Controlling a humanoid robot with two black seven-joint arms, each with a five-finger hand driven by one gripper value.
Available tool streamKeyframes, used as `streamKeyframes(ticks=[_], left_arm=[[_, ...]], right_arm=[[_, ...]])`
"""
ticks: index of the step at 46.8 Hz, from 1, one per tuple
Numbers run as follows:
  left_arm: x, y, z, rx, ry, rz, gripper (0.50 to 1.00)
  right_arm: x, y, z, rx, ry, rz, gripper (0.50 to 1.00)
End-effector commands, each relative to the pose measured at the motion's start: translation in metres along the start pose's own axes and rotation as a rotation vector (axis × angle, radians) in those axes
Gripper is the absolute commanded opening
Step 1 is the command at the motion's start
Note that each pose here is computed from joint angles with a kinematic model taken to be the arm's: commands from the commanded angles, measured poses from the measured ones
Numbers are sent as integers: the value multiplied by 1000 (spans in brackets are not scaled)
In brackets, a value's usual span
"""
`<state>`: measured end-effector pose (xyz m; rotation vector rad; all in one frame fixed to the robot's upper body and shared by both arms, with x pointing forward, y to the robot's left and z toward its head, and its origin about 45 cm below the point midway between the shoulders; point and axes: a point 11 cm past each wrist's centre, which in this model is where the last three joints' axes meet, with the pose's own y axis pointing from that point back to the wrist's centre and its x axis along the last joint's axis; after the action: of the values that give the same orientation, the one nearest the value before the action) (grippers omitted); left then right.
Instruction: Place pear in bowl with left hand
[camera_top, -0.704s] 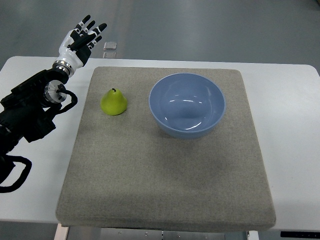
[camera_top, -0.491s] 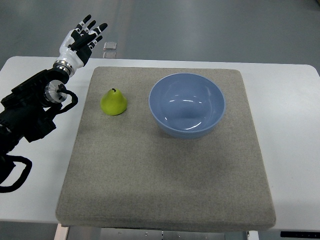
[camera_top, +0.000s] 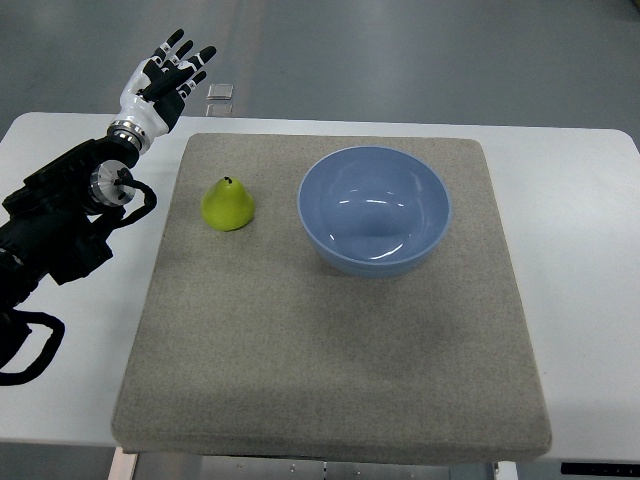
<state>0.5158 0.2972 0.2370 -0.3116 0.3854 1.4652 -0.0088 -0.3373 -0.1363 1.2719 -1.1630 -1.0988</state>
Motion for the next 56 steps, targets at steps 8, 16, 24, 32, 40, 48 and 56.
streamKeyframes(ticks=[8,16,24,32,40,48,56], left_arm=[[0,0,-1,4,-8,1,994],[1,0,-1,6,-14,2,994],[0,0,0,6,-16,2,994],[0,0,1,4,-17,0,994],[0,0,0,6,-18,0,994],[0,0,0,8,-20,-3,994],[-9,-1,-2,30,-64,-40,994]], right_arm=[[0,0,0,1,0,0,926],[0,0,0,1,0,0,926],[0,0,0,1,0,0,926],[0,0,0,-1,0,-1,926],[0,0,0,-1,0,0,926],[0,0,0,1,0,0,926],[0,0,0,-1,0,0,926]])
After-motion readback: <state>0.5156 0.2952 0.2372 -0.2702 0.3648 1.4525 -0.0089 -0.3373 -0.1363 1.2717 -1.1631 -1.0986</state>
